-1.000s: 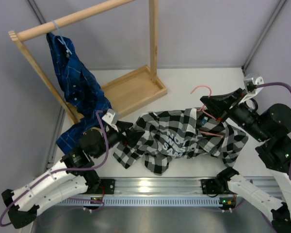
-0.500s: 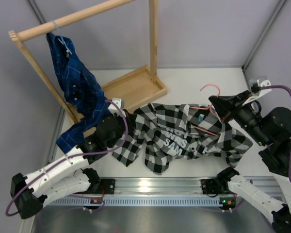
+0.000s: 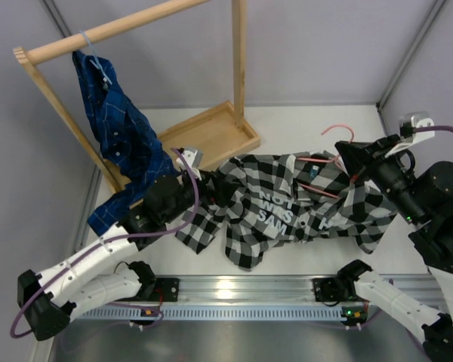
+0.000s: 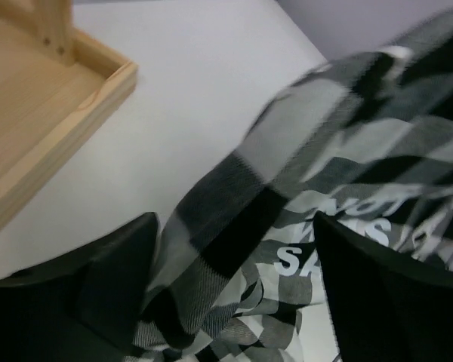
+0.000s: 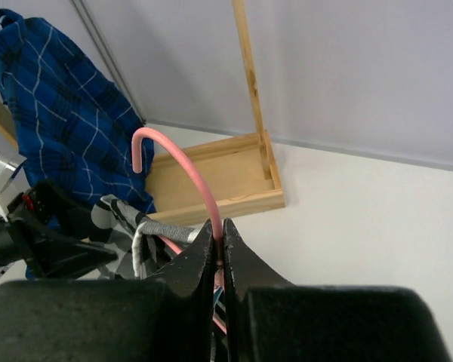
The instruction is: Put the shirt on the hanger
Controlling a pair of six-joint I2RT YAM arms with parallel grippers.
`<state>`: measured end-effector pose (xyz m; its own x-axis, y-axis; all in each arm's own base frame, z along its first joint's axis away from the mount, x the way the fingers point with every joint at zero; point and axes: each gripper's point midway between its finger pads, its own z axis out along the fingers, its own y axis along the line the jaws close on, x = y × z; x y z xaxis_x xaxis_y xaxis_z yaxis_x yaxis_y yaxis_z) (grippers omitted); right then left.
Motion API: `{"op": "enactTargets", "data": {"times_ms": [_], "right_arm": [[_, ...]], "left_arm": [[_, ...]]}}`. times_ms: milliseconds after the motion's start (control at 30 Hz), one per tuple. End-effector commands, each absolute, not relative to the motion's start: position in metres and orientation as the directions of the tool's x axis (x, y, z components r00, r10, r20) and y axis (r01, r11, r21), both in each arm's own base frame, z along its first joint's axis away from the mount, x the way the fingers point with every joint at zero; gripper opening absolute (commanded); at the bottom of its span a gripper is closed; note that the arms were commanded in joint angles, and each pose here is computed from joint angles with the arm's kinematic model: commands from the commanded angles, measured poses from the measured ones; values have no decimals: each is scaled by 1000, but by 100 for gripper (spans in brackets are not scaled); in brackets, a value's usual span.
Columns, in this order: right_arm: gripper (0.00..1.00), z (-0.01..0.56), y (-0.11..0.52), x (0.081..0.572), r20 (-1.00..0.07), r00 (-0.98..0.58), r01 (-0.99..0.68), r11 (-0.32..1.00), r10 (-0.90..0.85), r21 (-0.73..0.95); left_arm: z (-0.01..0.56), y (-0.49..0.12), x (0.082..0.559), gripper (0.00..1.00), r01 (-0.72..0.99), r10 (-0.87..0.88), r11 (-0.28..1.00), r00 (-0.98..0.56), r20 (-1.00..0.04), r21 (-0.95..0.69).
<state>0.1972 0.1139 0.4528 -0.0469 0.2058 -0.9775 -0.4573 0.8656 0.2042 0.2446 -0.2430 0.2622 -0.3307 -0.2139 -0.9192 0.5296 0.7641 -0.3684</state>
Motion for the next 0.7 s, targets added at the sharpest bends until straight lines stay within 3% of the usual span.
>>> {"op": "enactTargets", "data": {"times_ms": [0, 100, 133, 167, 300, 333, 400, 433, 500, 667], "right_arm": [[0, 492, 108, 188, -971, 49, -476, 860, 235, 184], [0, 497, 109, 188, -975, 55, -481, 861, 215, 163], [0, 499, 113, 184, -978, 48, -510, 847, 202, 150], [0, 498, 119, 184, -980, 40, -533, 834, 192, 142], [0, 498, 132, 175, -983, 34, -606, 786, 179, 122], [0, 496, 133, 174, -984, 31, -613, 780, 177, 121], [0, 496, 135, 171, -985, 37, -631, 768, 168, 107], [0, 495, 139, 167, -986, 33, -654, 750, 163, 102], [0, 495, 141, 164, -987, 34, -670, 736, 160, 96], [0, 493, 118, 181, -982, 37, -538, 832, 184, 135]], "left_arm": [[344, -278, 207, 98, 794, -230, 513, -238, -944, -325], [389, -297, 165, 98, 931, -202, 288, -168, -965, -223], [398, -305, 133, 98, 980, -161, 116, -141, -977, -161], [408, -310, 119, 98, 995, -157, 45, -81, -984, -89], [466, -318, 133, 98, 995, -181, 100, 49, -982, 31], [456, -321, 140, 98, 992, -112, 110, 67, -992, 54], [441, -341, 147, 98, 996, -19, 46, 77, -997, 76], [455, -344, 132, 98, 983, -27, -77, 165, -986, 167], [431, -356, 138, 98, 987, 73, -125, 111, -991, 102], [409, -348, 133, 98, 990, 109, -119, 94, -990, 81]]}}
